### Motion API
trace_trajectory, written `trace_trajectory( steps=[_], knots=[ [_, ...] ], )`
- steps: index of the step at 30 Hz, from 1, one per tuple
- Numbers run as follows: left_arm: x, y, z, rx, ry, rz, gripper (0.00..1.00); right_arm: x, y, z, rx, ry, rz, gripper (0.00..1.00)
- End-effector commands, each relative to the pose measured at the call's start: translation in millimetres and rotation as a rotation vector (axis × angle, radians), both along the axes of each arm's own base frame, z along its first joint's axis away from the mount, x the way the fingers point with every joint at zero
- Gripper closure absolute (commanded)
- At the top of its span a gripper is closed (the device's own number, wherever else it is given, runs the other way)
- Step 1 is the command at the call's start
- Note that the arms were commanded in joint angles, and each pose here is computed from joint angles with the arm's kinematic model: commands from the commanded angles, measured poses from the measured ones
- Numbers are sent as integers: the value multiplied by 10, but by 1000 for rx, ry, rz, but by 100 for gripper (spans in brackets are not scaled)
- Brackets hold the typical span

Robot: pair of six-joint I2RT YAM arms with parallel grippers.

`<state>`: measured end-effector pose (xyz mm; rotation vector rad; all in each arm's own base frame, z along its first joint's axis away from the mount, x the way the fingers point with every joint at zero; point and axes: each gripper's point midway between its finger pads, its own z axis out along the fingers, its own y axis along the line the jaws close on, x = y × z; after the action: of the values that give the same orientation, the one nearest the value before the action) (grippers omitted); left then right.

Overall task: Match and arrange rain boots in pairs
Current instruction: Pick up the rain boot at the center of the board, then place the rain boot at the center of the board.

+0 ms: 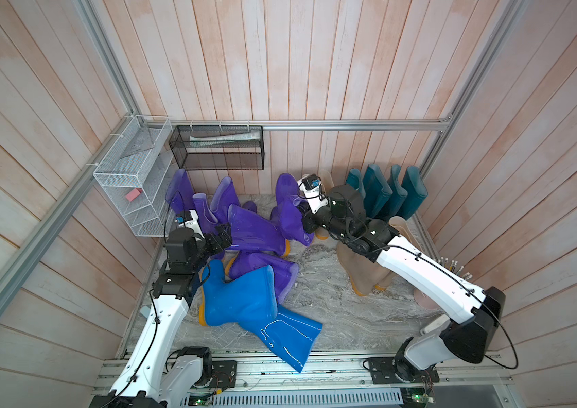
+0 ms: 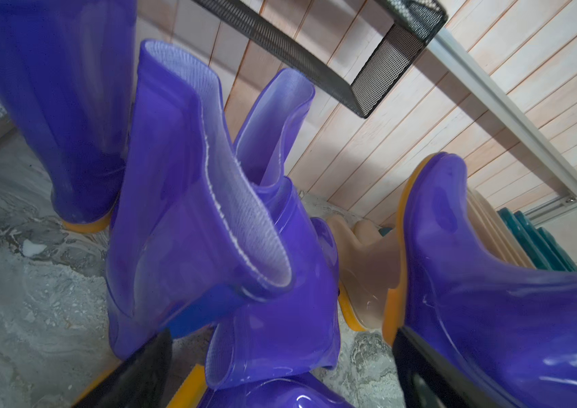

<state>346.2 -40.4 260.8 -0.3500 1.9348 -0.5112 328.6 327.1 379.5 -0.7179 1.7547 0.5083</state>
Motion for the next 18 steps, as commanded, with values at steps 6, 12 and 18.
trace_trajectory(
  steps=[6, 12, 18],
  knots=[
    [-42, -40, -269, -52, 81, -5, 0, -590, -587, 615, 163, -58, -29, 100],
    [58, -88, -12, -49, 28, -31, 0, -882, -988, 613, 193, -11, -106, 100],
    [186, -79, 58, -17, 22, -33, 0, -1142, -1176, 415, 164, 80, -89, 100]
  ],
)
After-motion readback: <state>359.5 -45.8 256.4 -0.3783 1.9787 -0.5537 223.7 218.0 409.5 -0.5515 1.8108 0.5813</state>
